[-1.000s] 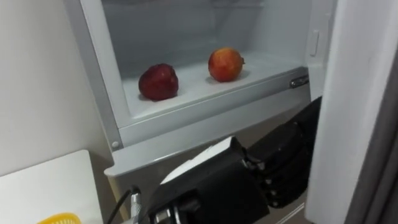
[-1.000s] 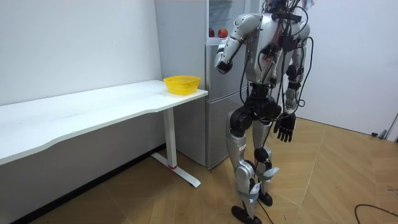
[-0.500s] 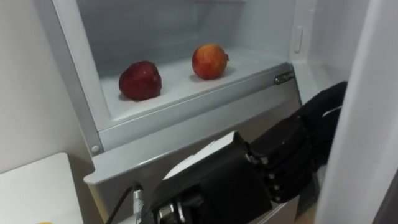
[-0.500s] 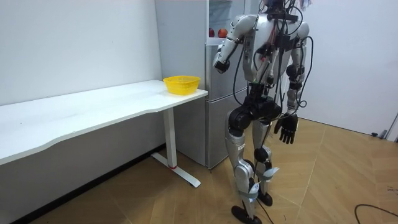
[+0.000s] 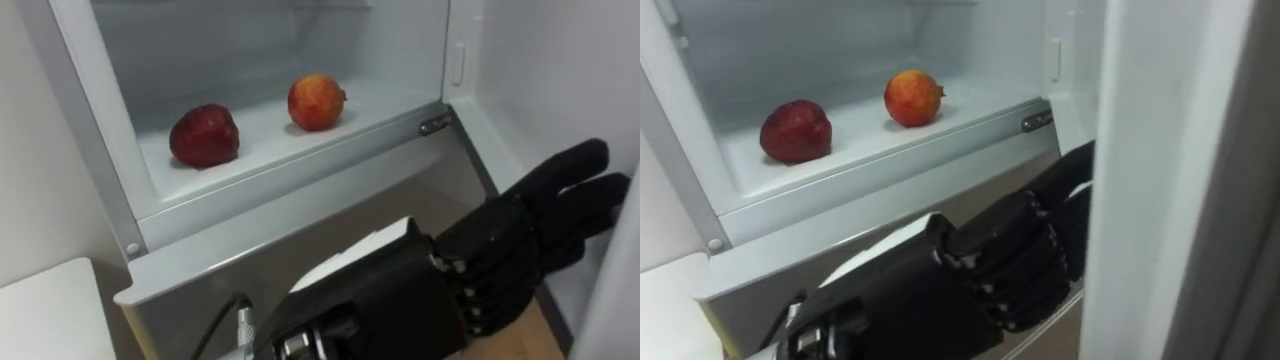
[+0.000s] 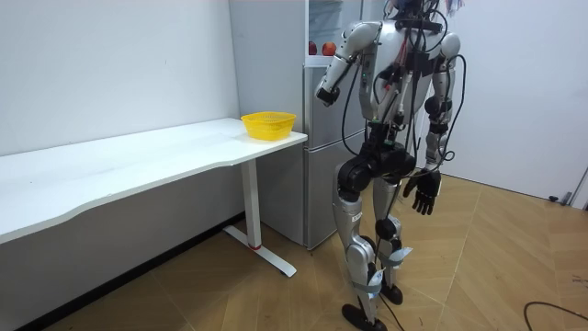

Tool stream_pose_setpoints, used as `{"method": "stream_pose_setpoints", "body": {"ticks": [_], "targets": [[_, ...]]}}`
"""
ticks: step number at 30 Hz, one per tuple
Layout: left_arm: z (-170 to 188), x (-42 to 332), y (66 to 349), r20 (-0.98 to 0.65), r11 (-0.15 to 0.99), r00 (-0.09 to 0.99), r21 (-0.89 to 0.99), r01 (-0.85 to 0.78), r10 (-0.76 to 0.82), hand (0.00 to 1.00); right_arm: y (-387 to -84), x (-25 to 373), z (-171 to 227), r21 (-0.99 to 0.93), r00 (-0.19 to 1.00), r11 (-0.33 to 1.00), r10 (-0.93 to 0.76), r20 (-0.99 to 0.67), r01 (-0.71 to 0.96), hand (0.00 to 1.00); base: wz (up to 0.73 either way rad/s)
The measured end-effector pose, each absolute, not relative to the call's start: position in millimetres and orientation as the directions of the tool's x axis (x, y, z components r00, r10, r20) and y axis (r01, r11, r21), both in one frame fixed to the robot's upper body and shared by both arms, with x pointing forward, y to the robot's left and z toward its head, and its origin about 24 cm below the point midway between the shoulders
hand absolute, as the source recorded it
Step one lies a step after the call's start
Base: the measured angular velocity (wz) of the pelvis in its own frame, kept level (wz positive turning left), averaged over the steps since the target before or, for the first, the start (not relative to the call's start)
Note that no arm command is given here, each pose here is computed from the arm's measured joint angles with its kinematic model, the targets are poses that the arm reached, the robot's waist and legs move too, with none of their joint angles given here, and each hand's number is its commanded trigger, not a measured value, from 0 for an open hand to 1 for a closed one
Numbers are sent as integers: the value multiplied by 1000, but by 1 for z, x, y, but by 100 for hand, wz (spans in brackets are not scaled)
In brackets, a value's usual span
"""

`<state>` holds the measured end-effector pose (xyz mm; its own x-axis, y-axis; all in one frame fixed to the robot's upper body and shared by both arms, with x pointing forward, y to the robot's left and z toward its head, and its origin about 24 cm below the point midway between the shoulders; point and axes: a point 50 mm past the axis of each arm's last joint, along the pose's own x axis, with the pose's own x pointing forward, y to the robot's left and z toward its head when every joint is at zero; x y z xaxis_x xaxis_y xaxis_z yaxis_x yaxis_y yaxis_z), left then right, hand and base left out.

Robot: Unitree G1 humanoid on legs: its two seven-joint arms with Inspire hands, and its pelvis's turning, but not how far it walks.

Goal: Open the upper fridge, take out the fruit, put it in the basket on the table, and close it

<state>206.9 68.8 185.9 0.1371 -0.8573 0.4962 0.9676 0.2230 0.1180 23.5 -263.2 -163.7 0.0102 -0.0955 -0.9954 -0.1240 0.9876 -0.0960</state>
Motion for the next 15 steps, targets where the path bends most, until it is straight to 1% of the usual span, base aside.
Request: {"method": "stream_pose_setpoints", "body": {"ticks": [7, 13, 15], "targets": [[188, 206, 62, 499, 205, 118, 123, 971, -859, 0, -266, 26, -163, -104, 15, 987, -103, -995, -126, 0, -3], [188, 206, 57, 501, 189, 103, 123, 974, -859, 0, -268, 30, -162, -111, 26, 984, -109, -994, -139, 0, -14], [189, 209, 51, 504, 173, 91, 118, 978, -859, 0, -269, 30, -162, -112, 27, 984, -109, -994, -140, 0, -6]]}}
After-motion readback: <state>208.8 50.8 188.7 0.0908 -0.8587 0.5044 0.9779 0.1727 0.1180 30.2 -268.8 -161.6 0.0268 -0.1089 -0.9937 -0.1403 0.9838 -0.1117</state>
